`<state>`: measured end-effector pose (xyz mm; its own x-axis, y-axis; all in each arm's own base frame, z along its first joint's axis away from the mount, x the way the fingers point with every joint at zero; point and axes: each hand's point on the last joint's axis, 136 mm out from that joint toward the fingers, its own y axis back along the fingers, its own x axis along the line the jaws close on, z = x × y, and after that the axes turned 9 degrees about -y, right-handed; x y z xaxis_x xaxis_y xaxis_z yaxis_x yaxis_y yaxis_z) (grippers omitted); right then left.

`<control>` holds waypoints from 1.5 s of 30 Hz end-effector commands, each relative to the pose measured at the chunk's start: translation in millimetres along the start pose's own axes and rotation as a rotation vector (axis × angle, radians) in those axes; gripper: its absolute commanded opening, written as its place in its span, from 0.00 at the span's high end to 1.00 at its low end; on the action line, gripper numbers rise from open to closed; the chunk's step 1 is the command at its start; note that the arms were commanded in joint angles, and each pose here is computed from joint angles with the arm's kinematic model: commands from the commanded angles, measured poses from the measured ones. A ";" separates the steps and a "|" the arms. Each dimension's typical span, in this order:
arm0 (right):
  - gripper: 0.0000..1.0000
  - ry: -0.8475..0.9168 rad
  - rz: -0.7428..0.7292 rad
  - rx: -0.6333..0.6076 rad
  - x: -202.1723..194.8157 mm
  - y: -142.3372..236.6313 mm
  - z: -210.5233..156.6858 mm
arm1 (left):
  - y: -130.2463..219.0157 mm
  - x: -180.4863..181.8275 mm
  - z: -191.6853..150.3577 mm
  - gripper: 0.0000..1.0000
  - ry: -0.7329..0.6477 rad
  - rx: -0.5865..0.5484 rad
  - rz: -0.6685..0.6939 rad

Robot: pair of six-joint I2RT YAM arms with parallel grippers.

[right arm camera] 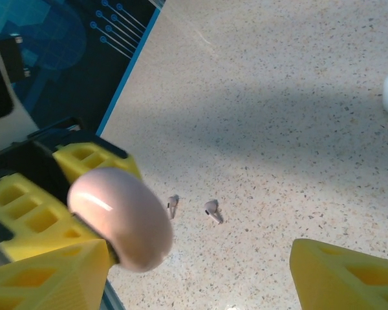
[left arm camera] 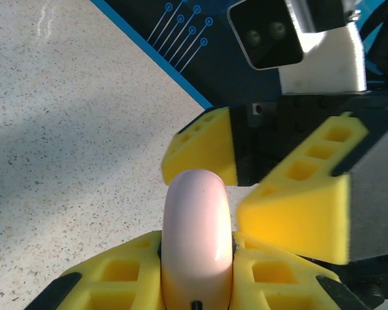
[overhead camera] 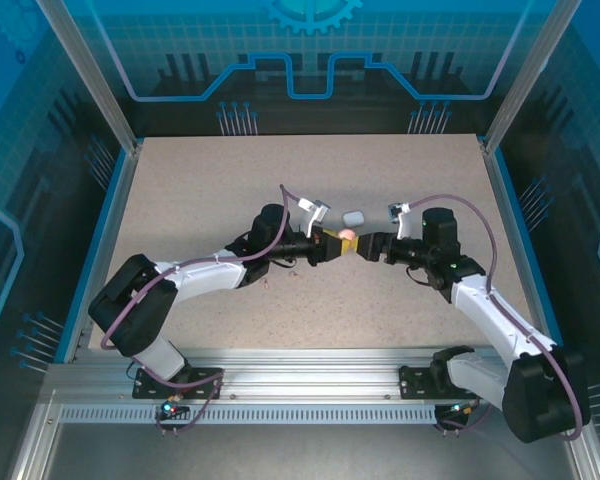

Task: Insert wireless bluetooth earbuds into charging case

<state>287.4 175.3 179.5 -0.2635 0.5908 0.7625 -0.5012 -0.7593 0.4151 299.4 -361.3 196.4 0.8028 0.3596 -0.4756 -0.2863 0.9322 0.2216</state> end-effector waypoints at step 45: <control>0.34 -0.018 -0.027 -0.055 12.3 -6.7 10.1 | 4.4 -27.2 29.1 1.00 -0.052 -0.036 -0.062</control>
<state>290.5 189.5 203.7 -0.2557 0.5668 0.7832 -0.5314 -0.7592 0.3759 293.6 -361.0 207.4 0.7977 0.3502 -0.4909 -0.2708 0.9354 0.2273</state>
